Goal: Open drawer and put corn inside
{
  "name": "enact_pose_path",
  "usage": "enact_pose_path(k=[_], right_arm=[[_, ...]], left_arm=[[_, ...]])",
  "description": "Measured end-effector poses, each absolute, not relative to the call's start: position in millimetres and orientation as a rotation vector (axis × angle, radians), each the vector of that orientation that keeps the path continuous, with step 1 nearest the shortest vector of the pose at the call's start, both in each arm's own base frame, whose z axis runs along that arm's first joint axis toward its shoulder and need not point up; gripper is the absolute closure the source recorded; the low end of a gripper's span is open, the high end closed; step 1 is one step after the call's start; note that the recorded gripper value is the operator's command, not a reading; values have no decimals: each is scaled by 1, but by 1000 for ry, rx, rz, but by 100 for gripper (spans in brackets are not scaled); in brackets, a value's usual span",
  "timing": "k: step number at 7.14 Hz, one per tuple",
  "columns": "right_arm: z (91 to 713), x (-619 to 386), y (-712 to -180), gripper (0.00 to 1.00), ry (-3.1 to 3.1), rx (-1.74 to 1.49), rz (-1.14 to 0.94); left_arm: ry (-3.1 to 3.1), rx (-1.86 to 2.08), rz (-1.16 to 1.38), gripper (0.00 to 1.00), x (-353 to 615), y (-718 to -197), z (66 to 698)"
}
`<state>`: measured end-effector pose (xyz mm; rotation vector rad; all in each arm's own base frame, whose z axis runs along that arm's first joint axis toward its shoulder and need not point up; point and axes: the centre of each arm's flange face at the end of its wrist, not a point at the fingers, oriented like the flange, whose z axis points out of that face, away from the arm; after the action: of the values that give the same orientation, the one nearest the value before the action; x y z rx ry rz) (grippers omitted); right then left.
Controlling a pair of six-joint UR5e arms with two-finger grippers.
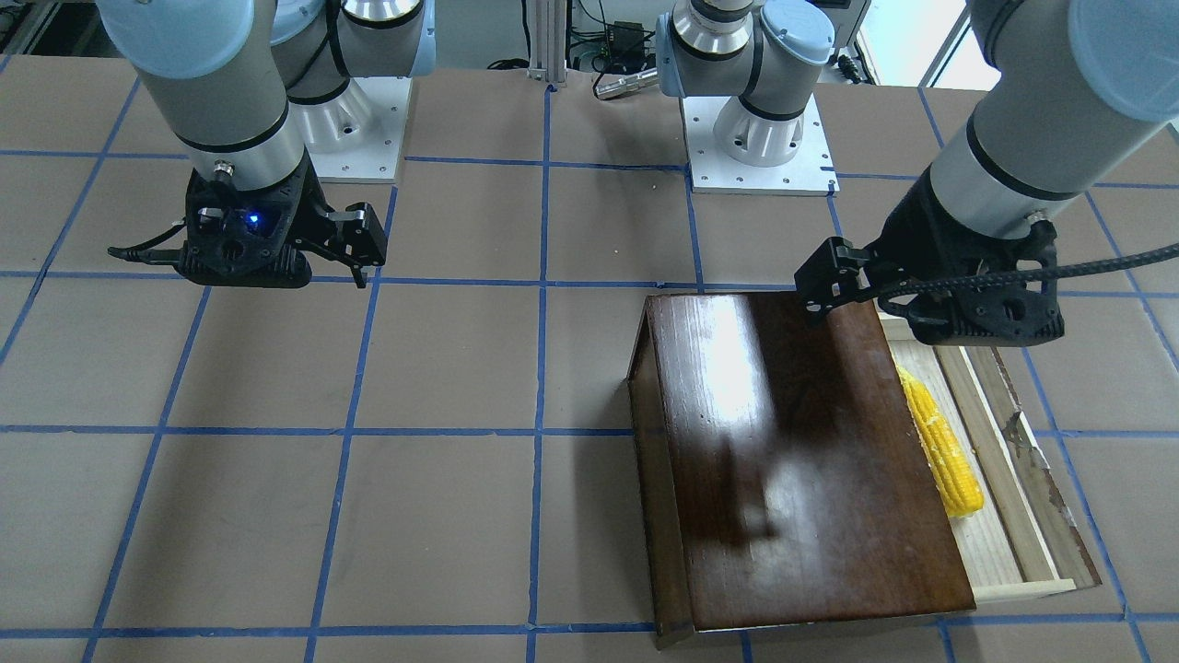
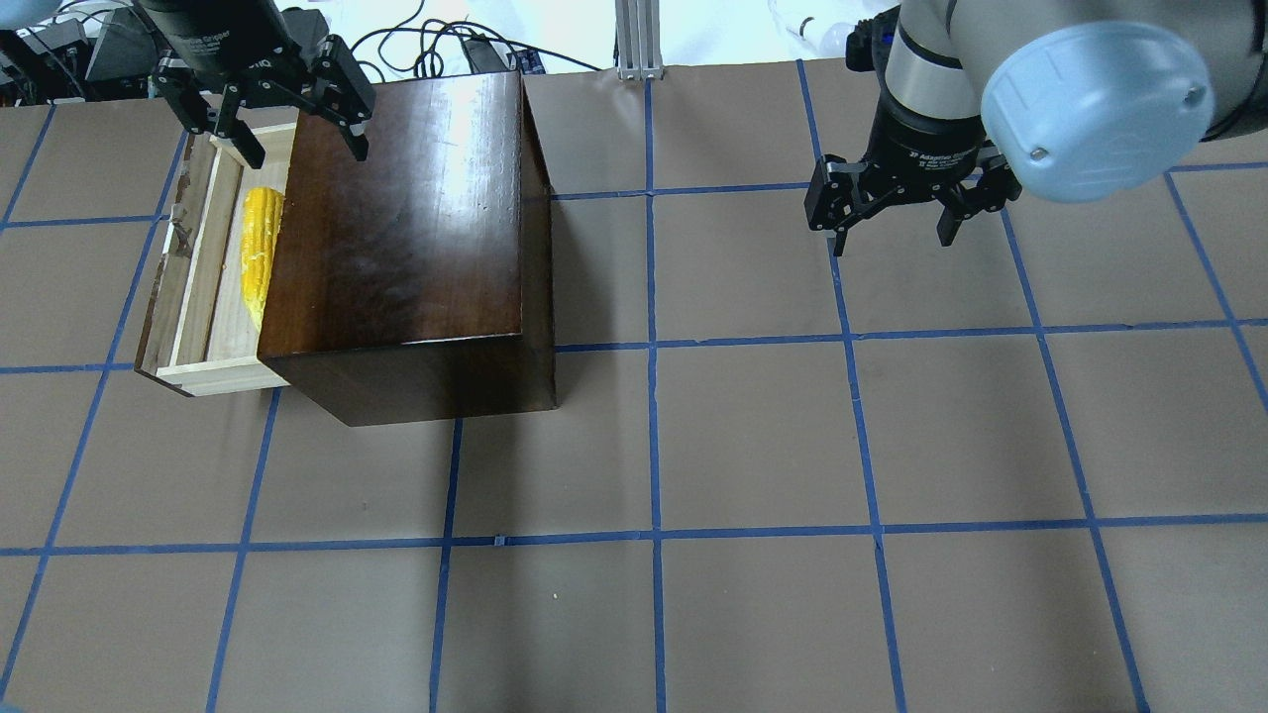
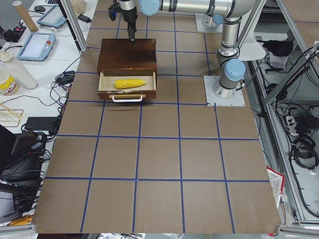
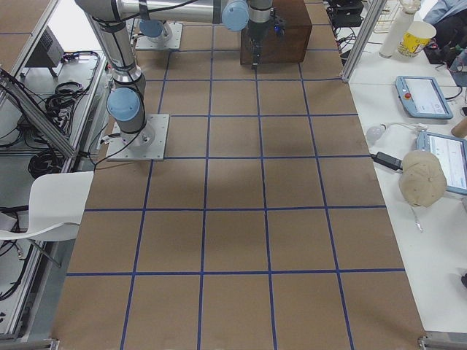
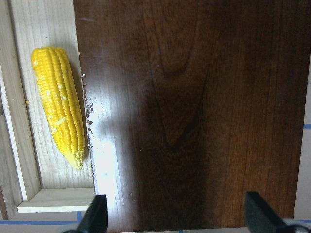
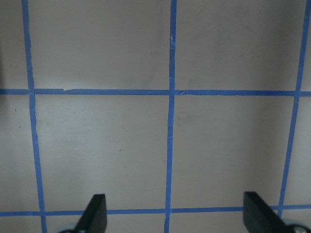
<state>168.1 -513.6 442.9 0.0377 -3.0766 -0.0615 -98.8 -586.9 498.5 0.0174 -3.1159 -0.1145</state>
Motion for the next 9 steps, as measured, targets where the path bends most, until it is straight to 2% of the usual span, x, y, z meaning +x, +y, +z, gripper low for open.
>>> enact_pose_path(k=[5,9], right_arm=[[443,168,-513,0,-3075,38,-61],[443,168,-514,0,-3074,38,-61]], left_arm=[[-3109,-35,-173,0,-129,-542,467],[-3115,-20,-144,0,-130,-527,469]])
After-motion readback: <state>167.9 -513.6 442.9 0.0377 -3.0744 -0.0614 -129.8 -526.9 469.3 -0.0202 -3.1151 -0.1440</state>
